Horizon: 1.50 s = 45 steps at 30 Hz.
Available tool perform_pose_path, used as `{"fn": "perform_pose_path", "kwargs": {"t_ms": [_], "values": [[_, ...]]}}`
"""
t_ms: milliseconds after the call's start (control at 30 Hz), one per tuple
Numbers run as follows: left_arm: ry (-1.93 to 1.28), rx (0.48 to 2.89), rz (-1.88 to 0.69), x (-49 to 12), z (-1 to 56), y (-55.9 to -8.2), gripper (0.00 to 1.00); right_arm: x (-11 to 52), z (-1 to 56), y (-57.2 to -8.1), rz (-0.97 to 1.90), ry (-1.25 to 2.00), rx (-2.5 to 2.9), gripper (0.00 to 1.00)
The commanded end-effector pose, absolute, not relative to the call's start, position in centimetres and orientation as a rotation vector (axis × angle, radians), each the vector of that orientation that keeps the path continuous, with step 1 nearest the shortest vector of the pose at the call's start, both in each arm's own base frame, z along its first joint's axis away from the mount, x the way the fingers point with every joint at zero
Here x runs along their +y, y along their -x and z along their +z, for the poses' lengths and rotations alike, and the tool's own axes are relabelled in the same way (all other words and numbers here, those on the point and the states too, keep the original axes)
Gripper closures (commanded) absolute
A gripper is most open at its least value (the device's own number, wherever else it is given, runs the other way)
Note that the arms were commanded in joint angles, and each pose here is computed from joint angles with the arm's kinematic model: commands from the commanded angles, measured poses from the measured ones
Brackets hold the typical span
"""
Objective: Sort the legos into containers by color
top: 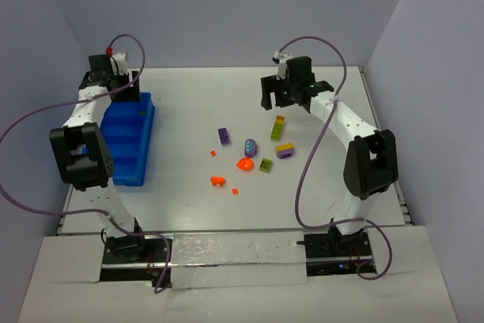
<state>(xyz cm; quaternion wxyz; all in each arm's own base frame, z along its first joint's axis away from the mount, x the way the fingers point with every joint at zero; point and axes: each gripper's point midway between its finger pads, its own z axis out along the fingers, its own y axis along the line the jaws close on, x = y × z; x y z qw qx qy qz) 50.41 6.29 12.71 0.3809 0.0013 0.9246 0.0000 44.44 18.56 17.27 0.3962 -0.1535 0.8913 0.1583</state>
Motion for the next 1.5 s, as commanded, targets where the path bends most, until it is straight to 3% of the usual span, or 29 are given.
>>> {"fn": "perform_pose_path", "kwargs": {"t_ms": [0,100,200,300,400,533,1067,1167,1267,1400,1467], "values": [[-0.094,2.125,0.031,4.0,22.2,-51.4,0.16,16.8,14.8,-43.8,0.342,0.369,2.345,0.15],[-0.139,2.100,0.024,2.2,22.9,-50.8,0.16,15.8,13.3,-43.7,0.296,0.358,2.381,0.16],[-0.169,2.096,0.044,1.0,22.7,-50.1,0.16,14.3,12.1,-43.8,0.222,0.264,2.441,0.30],[-0.175,2.072,0.047,0.3,23.1,-49.6,0.16,13.9,11.0,-43.0,0.205,0.113,2.510,0.35],[-0.157,2.060,0.040,0.2,23.3,-49.3,0.16,14.1,9.5,-42.0,0.207,-0.026,2.573,0.31],[-0.151,2.055,0.037,0.2,23.4,-48.9,0.16,14.0,8.0,-41.4,0.135,-0.153,2.626,0.34],[-0.162,2.061,0.020,-0.1,22.3,-48.6,0.16,15.2,4.0,-41.5,0.073,-0.219,2.728,0.35],[-0.165,2.064,0.022,-0.1,22.1,-48.6,0.16,15.4,3.6,-41.5,0.079,-0.222,2.737,0.41],[-0.168,2.057,0.031,0.0,22.4,-48.6,0.16,15.2,3.3,-41.4,0.070,-0.223,2.745,0.57],[-0.171,2.055,0.032,0.0,22.6,-48.6,0.16,15.1,3.7,-41.1,0.079,-0.212,2.744,0.68],[-0.186,2.056,0.013,-0.3,22.7,-48.5,0.16,15.2,4.3,-40.5,0.110,-0.178,2.745,0.79]]}}
